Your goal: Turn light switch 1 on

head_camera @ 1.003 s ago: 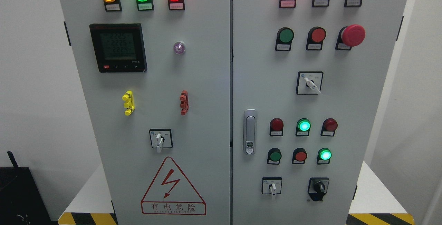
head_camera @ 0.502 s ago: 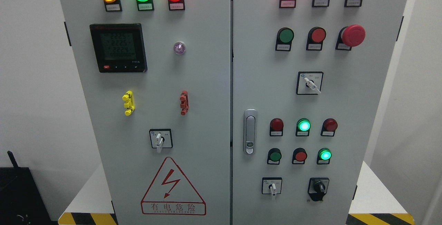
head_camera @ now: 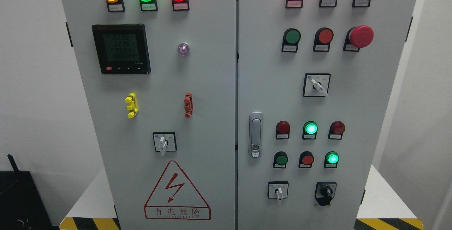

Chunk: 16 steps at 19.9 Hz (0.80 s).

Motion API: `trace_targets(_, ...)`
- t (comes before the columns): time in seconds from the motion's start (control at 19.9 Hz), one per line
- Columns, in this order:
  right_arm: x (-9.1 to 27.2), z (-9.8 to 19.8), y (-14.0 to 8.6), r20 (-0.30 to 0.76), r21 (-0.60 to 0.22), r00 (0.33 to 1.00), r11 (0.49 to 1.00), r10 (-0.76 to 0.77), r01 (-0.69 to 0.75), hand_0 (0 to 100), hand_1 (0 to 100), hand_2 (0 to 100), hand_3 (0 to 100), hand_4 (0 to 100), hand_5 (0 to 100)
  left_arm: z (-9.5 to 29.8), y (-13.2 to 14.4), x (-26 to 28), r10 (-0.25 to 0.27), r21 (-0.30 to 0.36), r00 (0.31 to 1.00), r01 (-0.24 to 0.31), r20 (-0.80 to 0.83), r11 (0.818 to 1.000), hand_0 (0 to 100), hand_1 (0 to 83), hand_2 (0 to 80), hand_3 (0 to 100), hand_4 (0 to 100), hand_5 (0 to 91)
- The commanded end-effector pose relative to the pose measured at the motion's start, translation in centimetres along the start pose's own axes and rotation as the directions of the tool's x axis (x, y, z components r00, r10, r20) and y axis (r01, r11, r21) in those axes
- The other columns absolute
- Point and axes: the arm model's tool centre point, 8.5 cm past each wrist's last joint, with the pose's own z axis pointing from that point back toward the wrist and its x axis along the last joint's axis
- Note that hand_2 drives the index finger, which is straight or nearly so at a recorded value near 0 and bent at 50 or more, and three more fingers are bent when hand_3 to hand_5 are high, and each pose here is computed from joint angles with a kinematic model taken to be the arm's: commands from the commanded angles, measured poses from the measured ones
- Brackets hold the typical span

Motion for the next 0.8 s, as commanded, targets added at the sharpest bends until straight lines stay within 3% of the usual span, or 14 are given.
trace_targets(0.0, 0.0, 0.0, 0.0, -0.001, -0.001, 1.000, 1.000, -0.001, 0.001, 31, 0, 0, 0, 0, 0, 4.5, 4.7, 17.0, -0.119, 0.119, 0.834, 0.064, 0.539, 0.991, 36, 26.1, 0.0, 24, 35, 0.5)
trace_targets(0.1, 0.0, 0.0, 0.0, -0.001, -0.001, 1.000, 1.000, 0.000, 0.000, 31, 0, 0, 0, 0, 0, 5.0, 5.3, 18.6, -0.122, 0.140, 0.794, 0.047, 0.595, 0.989, 38, 30.8, 1.1, 31, 50, 19.5)
trace_targets(0.15, 0.1, 0.0, 0.0, 0.001, -0.001, 1.000, 1.000, 0.000, 0.000, 31, 0, 0, 0, 0, 0, 5.3, 5.5, 19.7, -0.116, 0.146, 0.775, 0.031, 0.622, 0.989, 39, 32.2, 2.6, 34, 53, 21.9)
trace_targets(0.25, 0.0, 0.0, 0.0, -0.001, -0.001, 1.000, 1.000, 0.000, 0.000, 31, 0, 0, 0, 0, 0, 6.4, 5.5, 21.8, -0.091, 0.135, 0.727, -0.001, 0.680, 0.991, 41, 37.4, 12.5, 44, 63, 35.7)
trace_targets(0.75, 0.0, 0.0, 0.0, -0.001, -0.001, 1.000, 1.000, 0.000, 0.000, 31, 0, 0, 0, 0, 0, 11.3, 5.8, 28.7, -0.133, 0.168, 0.540, -0.015, 0.831, 0.986, 44, 43.4, 18.7, 49, 70, 47.3)
